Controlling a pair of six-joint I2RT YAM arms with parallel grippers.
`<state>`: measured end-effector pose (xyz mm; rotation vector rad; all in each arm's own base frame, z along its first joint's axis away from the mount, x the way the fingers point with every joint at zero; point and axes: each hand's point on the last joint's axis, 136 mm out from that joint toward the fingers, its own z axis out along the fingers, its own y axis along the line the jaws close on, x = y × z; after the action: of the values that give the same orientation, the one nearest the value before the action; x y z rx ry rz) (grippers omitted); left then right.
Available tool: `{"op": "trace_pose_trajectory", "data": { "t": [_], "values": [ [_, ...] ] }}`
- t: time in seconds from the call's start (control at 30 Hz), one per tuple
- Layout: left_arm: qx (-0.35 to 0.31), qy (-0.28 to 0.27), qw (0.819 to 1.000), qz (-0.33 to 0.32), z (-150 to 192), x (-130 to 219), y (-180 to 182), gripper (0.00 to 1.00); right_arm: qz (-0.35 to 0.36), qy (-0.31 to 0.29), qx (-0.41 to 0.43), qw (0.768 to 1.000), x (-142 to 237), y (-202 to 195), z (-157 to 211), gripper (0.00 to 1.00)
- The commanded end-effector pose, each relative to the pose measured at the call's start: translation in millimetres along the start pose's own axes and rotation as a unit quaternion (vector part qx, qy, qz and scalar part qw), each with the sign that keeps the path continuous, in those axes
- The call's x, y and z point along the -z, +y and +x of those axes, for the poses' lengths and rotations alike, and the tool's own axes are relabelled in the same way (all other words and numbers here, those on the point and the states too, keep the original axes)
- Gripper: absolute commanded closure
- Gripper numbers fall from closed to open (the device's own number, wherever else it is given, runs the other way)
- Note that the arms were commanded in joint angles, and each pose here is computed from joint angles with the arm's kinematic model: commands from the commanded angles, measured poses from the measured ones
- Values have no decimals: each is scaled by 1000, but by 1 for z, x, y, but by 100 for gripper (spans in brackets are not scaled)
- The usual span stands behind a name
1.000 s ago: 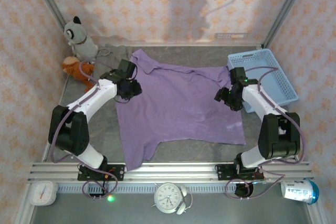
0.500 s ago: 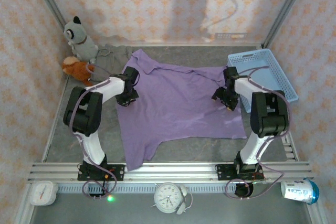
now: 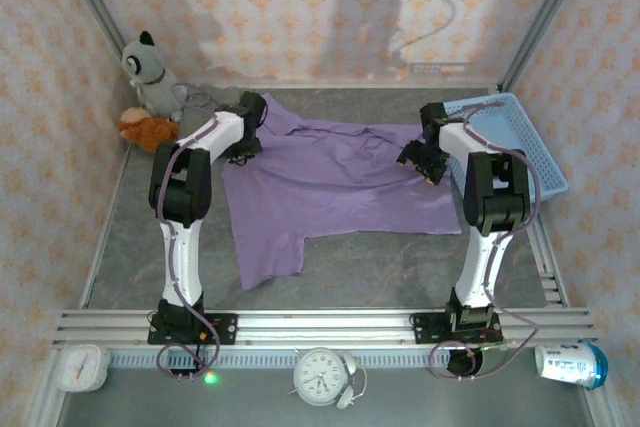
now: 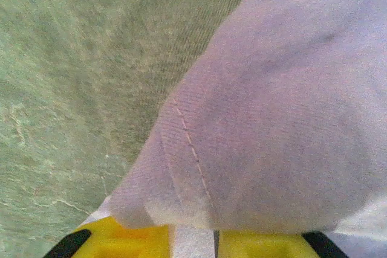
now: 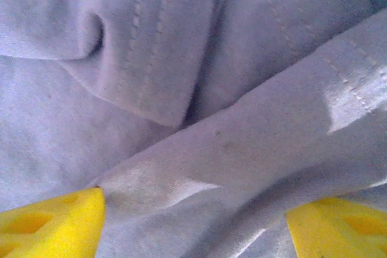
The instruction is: Fold and stack the mixed laundry pile
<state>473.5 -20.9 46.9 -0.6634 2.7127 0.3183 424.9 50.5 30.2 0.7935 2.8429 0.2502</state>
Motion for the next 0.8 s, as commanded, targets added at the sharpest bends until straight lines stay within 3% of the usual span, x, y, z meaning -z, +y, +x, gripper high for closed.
{"op": "trace_pose_trajectory", "data": {
  "t": [0.0, 0.17, 0.37, 0.47, 0.6, 0.77],
  "values": [
    [-37, -12, 999, -24, -16, 21, 13, 73, 1, 27, 33, 999, 8, 2, 13, 19],
    [-45, -2, 998, 34, 1, 60, 12, 54, 12, 13, 64, 998, 49, -11, 26, 16],
    [10, 16, 995, 100, 56, 84, 25, 53, 42, 15, 71, 996, 71, -43, 55, 24],
    [49, 34, 991, 122, 83, 73, 26, 65, 40, 13, 51, 998, 70, -57, 61, 29],
    [85, 65, 984, 143, 108, 51, 16, 98, 38, 28, 33, 998, 59, -66, 66, 40],
    [116, 88, 982, 124, 127, 20, 14, 100, 54, 43, 10, 998, 35, -81, 75, 43]
  ]
}}
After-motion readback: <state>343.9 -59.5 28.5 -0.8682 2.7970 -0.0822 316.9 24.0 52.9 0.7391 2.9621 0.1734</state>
